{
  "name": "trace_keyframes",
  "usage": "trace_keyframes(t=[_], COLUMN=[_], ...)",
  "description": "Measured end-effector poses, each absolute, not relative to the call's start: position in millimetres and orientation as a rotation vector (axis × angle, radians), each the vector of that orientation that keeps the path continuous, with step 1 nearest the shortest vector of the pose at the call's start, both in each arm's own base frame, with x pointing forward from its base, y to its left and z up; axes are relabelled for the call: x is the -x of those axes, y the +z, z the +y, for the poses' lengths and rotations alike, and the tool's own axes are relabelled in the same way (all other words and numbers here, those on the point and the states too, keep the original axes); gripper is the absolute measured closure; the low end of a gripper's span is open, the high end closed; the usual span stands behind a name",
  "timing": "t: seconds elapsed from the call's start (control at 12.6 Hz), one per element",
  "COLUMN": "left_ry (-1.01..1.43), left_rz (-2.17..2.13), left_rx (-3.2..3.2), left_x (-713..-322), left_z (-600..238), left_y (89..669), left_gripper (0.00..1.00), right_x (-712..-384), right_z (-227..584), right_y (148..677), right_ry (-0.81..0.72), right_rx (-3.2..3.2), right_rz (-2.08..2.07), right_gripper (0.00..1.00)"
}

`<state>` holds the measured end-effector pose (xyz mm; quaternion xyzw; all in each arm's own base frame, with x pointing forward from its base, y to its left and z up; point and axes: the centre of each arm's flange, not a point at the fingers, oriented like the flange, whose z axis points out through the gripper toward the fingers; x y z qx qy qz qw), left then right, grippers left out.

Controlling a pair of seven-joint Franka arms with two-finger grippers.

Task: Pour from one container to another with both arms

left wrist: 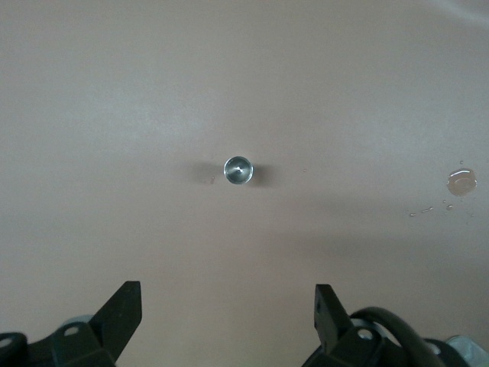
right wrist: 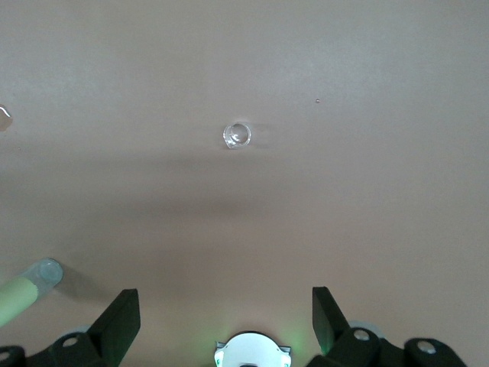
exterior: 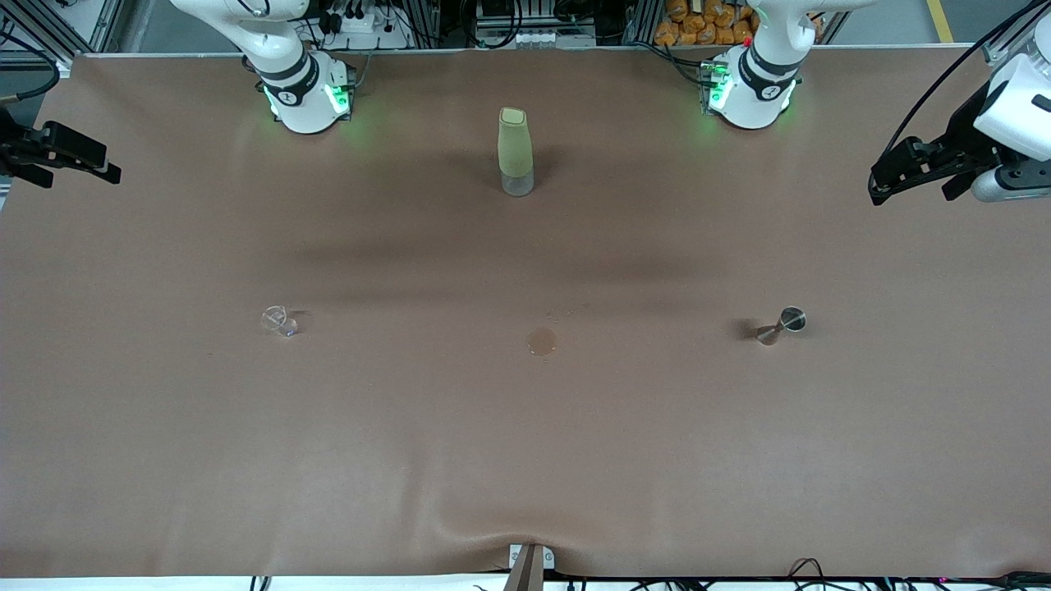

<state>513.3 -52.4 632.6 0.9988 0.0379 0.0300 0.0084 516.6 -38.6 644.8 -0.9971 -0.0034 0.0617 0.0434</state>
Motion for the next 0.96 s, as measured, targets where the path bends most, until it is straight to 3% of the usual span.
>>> trace_keyframes(t=[0.96], left_ry=[0.068], left_rz=[0.136], left_rx=[-3.120], left_x=[-513.0], left_z=[-45.2], left_y=[640.6], left_gripper=[0.00], right_x=[-516.8], right_z=[-43.4], right_y=[644.1], right_ry=[0.199], right_rx=[3.110], right_rz=[-0.005], right_gripper=[0.00])
